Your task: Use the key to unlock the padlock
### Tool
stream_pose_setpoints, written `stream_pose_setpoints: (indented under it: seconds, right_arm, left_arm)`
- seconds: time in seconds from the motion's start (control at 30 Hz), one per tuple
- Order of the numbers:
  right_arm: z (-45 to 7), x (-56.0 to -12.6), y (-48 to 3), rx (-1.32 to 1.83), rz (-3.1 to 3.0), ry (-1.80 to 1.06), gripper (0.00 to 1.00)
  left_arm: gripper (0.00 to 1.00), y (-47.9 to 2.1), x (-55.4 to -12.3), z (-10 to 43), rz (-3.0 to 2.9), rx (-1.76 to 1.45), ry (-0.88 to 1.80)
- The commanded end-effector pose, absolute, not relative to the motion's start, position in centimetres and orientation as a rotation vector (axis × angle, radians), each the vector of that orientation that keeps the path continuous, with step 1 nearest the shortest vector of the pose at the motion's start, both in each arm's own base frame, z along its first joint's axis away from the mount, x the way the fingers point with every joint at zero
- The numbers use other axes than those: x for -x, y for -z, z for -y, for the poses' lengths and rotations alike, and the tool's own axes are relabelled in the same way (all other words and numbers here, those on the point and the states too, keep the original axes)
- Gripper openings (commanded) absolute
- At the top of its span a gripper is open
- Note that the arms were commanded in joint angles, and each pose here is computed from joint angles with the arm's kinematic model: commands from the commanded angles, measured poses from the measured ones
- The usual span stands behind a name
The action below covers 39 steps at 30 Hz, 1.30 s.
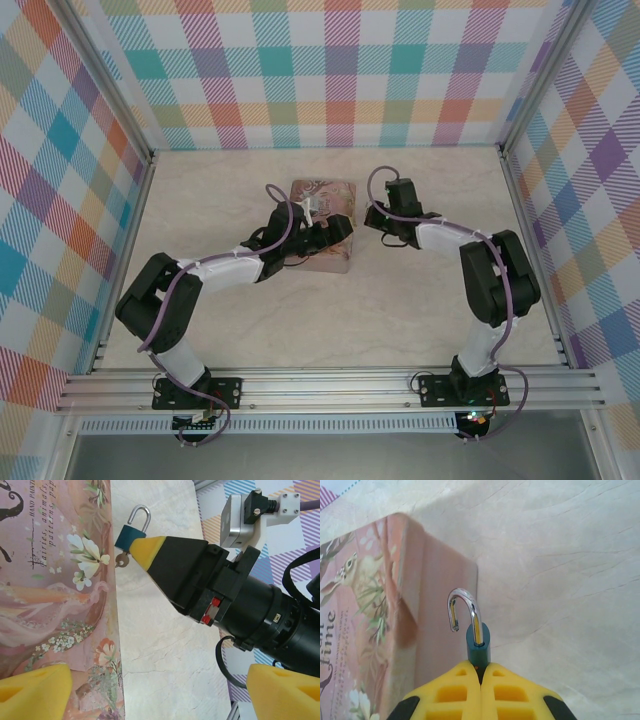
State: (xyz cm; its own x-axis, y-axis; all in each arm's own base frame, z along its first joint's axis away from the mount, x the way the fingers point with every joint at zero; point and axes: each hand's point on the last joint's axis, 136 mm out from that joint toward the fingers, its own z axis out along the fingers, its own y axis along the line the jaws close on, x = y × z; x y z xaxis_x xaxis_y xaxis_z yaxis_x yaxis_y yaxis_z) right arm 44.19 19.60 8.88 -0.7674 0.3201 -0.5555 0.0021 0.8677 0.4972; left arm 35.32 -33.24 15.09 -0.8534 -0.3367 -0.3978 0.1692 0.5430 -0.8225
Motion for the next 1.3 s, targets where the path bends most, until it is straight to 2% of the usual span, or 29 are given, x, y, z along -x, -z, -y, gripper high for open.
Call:
stream_pose_setpoints:
  seconds: [0.0, 0.3, 0.57, 0.77, 0.83, 0.9, 1.1, 1.27]
  right_arm:
    - [-20.3, -44.5, -9.7, -0.203, -2.357, -0.669, 0.03]
    - [-17.4, -41.2, -11.4, -0.094, -2.367, -0.566, 0.04]
    - [-18.5, -34.4, -12.9, 0.144, -2.464, -0.782, 0.05]
    - [-19.4, -29.4, -12.1, 0.162, -2.578, -0.979, 0.06]
    - [-19.7, -28.0, -11.4, 0.133, -2.619, -1.041, 0.06]
    - [-20.0, -27.2, -10.8, 0.099, -2.643, -1.108, 0.06]
    - [-21.3, -26.2, -8.6, -0.026, -2.678, -1.289, 0.06]
    - [-22.2, -26.6, -6.8, -0.043, -2.739, -1.289, 0.06]
  left_arm:
    - [0.90, -8.0, -32.1, 30.7, -2.533, 0.239, 1.125]
    - [0.91, -9.1, -33.3, 26.3, -2.501, 0.311, 1.057]
    - [0.92, -9.9, -34.7, 22.1, -2.474, 0.372, 0.979]
    - [0.92, -11.8, -36.9, 19.1, -2.417, 0.388, 0.961]
    - [0.96, -13.7, -37.4, 18.6, -2.368, 0.361, 0.969]
    - [1.00, -15.4, -37.8, 18.0, -2.323, 0.340, 0.947]
    - [1.00, -20.4, -37.5, 16.4, -2.201, 0.277, 0.885]
    - [1.00, -22.0, -36.2, 15.6, -2.171, 0.267, 0.868]
